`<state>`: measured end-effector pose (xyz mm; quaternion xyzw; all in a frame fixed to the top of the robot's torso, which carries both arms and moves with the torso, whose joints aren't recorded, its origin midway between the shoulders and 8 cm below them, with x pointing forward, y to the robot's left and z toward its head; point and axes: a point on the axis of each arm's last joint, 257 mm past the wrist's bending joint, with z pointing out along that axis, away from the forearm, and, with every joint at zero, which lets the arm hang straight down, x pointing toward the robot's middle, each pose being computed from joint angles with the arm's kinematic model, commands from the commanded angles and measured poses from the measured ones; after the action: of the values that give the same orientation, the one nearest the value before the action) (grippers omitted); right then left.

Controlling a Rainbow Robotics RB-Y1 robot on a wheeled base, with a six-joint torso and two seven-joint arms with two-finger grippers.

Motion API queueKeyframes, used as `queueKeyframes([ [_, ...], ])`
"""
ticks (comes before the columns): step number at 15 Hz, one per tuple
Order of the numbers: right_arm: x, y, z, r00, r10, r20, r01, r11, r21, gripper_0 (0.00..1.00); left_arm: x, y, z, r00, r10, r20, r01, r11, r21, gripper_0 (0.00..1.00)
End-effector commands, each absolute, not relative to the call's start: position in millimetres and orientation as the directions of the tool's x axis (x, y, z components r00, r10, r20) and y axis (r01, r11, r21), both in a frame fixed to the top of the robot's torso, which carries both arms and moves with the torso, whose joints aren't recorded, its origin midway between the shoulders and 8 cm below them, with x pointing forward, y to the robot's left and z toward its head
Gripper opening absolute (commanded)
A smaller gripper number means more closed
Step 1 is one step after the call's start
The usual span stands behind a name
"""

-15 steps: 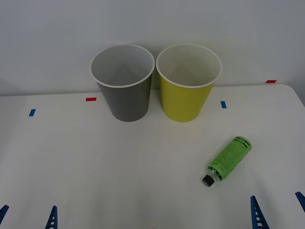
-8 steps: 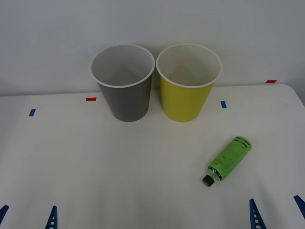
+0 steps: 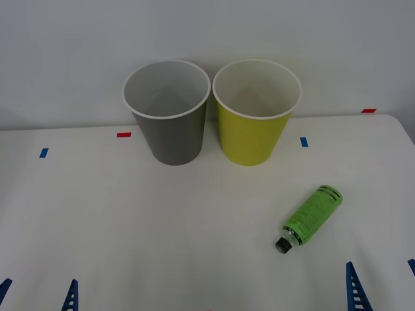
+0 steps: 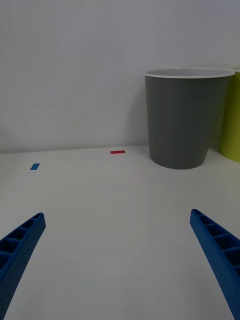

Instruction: Put cans in the gray bin and PET bottles in the light green bin.

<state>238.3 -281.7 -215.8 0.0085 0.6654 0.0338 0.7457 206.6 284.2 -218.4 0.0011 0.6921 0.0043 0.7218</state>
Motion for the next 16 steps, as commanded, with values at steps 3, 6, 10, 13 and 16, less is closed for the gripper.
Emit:
queueKeyframes([
  [3,280,-297,-203,-0.034,0.124,-0.992,0.047,0.991,0.123,1.0,207,284,-218,0.042,0.008,-0.999,-0.005,1.0,0.007,1.0],
  [6,310,-303,-198,-0.102,0.186,-0.977,0.071,0.981,0.179,1.0,207,284,-218,0.042,0.008,-0.999,-0.005,1.0,0.007,1.0],
  [10,337,-303,-200,-0.205,0.345,-0.916,0.122,0.937,0.326,1.0,207,284,-218,0.042,0.008,-0.999,-0.005,1.0,0.007,1.0],
  [13,361,-304,-204,-0.266,0.484,-0.833,0.193,0.874,0.446,1.0,207,284,-218,0.042,0.008,-0.999,-0.005,1.0,0.007,1.0],
  [16,374,-304,-213,-0.308,0.591,-0.746,0.29,0.805,0.518,1.0,207,284,-218,0.042,0.008,-0.999,-0.005,1.0,0.007,1.0],
])
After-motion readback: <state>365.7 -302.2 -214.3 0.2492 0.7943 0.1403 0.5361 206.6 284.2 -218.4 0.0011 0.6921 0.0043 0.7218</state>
